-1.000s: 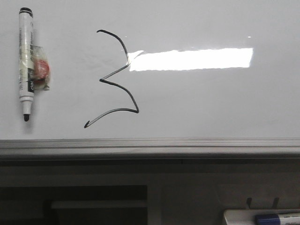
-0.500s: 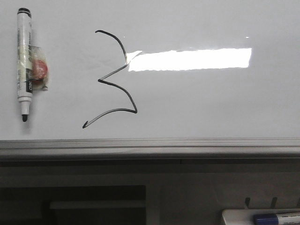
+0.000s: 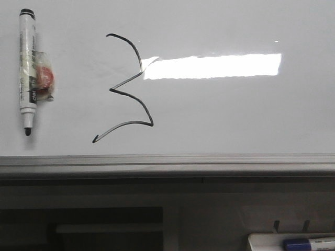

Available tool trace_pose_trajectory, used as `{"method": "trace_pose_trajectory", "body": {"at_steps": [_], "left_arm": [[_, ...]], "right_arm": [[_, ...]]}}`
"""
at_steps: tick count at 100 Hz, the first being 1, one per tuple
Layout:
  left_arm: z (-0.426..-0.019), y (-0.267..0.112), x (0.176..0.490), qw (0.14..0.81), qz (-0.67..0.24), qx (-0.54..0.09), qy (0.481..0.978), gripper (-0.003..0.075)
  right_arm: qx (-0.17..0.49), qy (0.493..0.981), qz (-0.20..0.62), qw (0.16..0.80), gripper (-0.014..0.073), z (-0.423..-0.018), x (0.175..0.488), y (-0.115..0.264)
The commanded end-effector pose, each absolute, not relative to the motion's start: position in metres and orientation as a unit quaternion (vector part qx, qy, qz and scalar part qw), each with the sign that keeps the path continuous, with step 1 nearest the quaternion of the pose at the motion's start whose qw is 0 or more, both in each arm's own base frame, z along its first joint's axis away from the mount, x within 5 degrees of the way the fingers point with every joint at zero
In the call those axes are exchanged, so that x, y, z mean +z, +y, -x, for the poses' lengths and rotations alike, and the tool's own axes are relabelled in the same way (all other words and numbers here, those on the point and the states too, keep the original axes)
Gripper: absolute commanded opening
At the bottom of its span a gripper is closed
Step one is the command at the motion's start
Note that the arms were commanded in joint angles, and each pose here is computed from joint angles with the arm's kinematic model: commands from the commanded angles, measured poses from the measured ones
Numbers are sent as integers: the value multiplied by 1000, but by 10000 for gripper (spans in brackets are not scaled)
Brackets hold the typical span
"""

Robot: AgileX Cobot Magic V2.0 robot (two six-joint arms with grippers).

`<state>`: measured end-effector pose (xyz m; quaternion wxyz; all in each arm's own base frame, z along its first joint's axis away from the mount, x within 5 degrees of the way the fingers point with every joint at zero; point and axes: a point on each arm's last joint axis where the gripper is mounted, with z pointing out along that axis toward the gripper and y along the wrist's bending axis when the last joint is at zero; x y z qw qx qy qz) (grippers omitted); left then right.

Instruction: Write number 3 on whiteboard

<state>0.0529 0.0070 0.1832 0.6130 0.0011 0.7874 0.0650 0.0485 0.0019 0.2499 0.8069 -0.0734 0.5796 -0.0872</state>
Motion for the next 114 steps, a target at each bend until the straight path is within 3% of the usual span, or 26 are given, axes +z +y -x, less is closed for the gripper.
{"method": "trace_pose_trajectory", "body": {"at_steps": [1,8,14,23,42,114], "left_arm": [[-53,6,185,639,-4,61,767,-20],[-53,6,185,639,-4,61,767,-20],[-53,6,185,639,-4,61,767,-20],[-53,6,185,639,-4,61,767,-21],[-53,6,185,639,-4,61,767,-20],[-53,6,185,639,-4,61,767,-20]], "right_arm": [[-100,566,57,816,-61,-48,241,0],[-99,599,50,793,-61,-53,219,-1],[-99,670,42,734,-61,-55,206,-4],[-98,726,39,680,-61,-56,190,-6],[-97,788,34,607,-61,-53,173,-8],[-96,783,34,614,-61,-53,174,-7]]}}
